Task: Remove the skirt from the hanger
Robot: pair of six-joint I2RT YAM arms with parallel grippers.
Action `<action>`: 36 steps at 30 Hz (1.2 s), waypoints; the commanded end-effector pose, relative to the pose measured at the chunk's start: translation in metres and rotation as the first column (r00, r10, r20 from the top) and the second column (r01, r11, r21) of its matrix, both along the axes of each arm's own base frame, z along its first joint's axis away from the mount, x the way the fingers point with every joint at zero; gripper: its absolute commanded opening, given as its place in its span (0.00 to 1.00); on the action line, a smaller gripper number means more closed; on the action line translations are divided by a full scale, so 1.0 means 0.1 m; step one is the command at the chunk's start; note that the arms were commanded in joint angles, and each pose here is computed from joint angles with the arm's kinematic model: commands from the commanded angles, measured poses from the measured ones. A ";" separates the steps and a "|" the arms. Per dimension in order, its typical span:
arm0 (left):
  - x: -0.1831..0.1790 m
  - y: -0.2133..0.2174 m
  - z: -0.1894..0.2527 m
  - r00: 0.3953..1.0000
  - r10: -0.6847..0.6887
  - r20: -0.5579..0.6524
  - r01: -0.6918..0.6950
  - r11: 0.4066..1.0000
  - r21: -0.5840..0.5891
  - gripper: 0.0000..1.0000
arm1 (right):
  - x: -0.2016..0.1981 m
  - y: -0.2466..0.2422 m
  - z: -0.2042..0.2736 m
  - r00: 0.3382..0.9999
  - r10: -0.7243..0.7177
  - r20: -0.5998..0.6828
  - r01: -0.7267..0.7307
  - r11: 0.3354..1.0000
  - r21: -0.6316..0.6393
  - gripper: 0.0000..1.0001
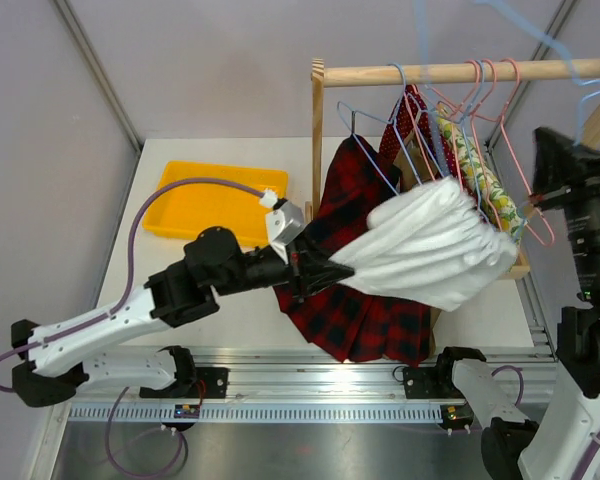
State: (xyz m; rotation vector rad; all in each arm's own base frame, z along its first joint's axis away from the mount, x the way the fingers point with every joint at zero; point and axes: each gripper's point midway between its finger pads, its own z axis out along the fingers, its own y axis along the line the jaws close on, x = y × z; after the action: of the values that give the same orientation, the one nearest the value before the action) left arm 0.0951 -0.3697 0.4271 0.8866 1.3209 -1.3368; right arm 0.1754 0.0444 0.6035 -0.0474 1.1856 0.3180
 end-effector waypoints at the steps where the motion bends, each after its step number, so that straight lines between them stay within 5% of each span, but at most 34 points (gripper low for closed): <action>1: 0.12 0.53 -1.06 0.974 0.187 -0.127 -0.139 0.937 0.321 0.23 | -0.35 -0.83 0.86 0.835 -0.470 0.287 0.457 0.882 0.116 0.00; 4: 0.13 0.73 -1.18 0.962 0.240 -0.128 -0.184 0.923 0.339 0.44 | -0.34 -0.83 0.88 0.836 -0.466 0.291 0.449 0.885 0.127 0.00; 6: 0.14 0.80 -1.20 0.956 0.266 -0.126 -0.211 0.917 0.339 0.46 | -0.34 -0.81 0.90 0.840 -0.456 0.293 0.438 0.890 0.130 0.00; 7: 0.16 0.82 -1.18 0.952 0.278 -0.127 -0.223 0.916 0.332 0.44 | -0.33 -0.81 0.90 0.844 -0.451 0.289 0.431 0.892 0.136 0.00; 9: 0.16 0.82 -1.12 0.953 0.277 -0.121 -0.228 0.922 0.314 0.09 | -0.34 -0.78 0.90 0.850 -0.438 0.292 0.417 0.899 0.136 0.00; 10: 0.17 0.80 -1.07 0.955 0.273 -0.119 -0.228 0.927 0.297 0.09 | -0.35 -0.77 0.91 0.853 -0.432 0.294 0.410 0.902 0.138 0.00; 11: 0.17 0.78 -1.04 0.957 0.267 -0.115 -0.226 0.931 0.286 0.17 | -0.35 -0.76 0.91 0.855 -0.429 0.292 0.405 0.903 0.141 0.00; 12: 0.17 0.76 -0.96 0.960 0.259 -0.110 -0.223 0.938 0.264 0.57 | -0.34 -0.75 0.90 0.861 -0.420 0.288 0.398 0.907 0.136 0.00; 14: 0.15 0.66 -0.82 0.970 0.223 -0.094 -0.197 0.954 0.228 0.90 | -0.36 -0.70 0.90 0.873 -0.394 0.289 0.371 0.919 0.133 0.00; 15: 0.16 0.63 -0.63 0.974 0.212 -0.082 -0.193 0.962 0.192 0.97 | -0.36 -0.67 0.89 0.878 -0.383 0.288 0.361 0.924 0.129 0.00; 25: 0.21 0.04 0.52 0.992 0.076 0.101 -0.080 0.996 0.043 0.99 | -0.36 -0.41 0.72 0.934 -0.234 0.269 0.204 0.969 0.137 0.00; 36: 0.14 -0.58 0.70 0.991 -0.092 0.094 0.094 0.995 -0.015 0.98 | -0.24 -0.29 0.54 0.960 -0.152 0.235 0.115 0.980 0.164 0.00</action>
State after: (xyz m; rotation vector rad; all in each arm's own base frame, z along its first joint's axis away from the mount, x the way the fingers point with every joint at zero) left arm 0.1191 -0.4174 0.4771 0.9781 1.3028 -1.2793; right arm 0.1671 0.0077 0.6367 0.1403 1.0051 0.2182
